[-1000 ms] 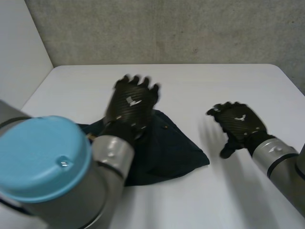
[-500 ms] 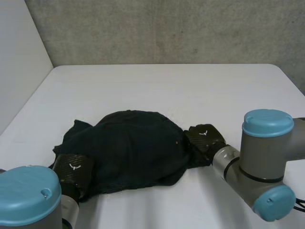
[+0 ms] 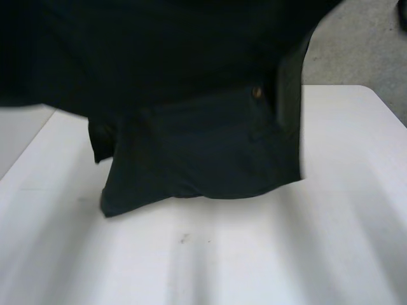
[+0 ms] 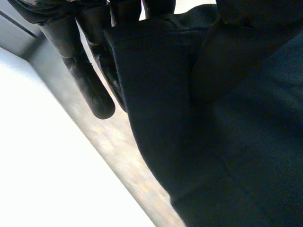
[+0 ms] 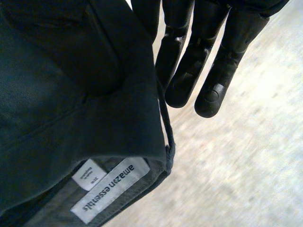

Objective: Fold the shorts.

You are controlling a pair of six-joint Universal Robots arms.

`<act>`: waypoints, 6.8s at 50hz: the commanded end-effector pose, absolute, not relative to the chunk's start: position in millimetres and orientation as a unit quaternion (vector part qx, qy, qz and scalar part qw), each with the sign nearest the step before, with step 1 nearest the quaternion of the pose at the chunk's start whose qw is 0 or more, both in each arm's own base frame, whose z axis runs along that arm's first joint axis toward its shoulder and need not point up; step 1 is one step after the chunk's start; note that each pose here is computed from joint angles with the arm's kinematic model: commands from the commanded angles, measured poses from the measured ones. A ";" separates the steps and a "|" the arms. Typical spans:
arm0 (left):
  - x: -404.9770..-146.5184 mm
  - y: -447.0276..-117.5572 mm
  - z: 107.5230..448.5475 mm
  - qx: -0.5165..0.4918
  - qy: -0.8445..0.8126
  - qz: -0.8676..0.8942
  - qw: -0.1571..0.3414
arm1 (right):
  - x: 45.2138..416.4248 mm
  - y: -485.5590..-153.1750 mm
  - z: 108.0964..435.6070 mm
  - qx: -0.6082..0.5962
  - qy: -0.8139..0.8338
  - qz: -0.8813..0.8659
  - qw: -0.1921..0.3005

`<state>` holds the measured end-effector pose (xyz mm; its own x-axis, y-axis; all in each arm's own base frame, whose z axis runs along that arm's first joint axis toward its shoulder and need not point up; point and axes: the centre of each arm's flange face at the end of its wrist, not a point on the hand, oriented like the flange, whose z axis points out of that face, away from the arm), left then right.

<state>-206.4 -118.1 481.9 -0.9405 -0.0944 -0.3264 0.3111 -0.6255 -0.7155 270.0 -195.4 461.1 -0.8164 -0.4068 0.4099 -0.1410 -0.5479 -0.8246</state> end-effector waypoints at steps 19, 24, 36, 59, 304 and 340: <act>-306.8 -356.8 301.8 0.219 0.515 -0.818 0.134 | 339.5 -361.6 293.2 -0.309 0.593 -0.743 0.020; -328.8 -393.0 248.6 0.231 0.514 -0.818 0.118 | 345.9 -401.4 254.7 -0.270 0.567 -0.778 -0.033; -335.3 -379.5 218.9 0.249 0.532 -0.803 0.100 | 333.1 -381.8 226.5 -0.342 0.615 -0.708 -0.064; -249.6 -178.3 163.9 0.129 0.882 -0.444 -0.092 | 254.6 -267.4 147.5 -0.441 0.744 -0.495 0.074; -361.7 -360.7 176.4 0.386 0.541 -0.731 0.156 | 303.5 -350.6 186.8 -0.421 0.660 -0.612 -0.112; -298.5 -293.5 243.1 0.251 0.622 -0.737 -0.086 | 260.6 -310.0 223.5 -0.291 0.731 -0.615 0.053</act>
<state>-322.4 -319.3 234.7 -0.8390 0.3897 -0.3799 0.2384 -0.3642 -0.9003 271.3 -318.0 234.7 -0.8001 -0.4175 0.4307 -0.4479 -0.0619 -0.8920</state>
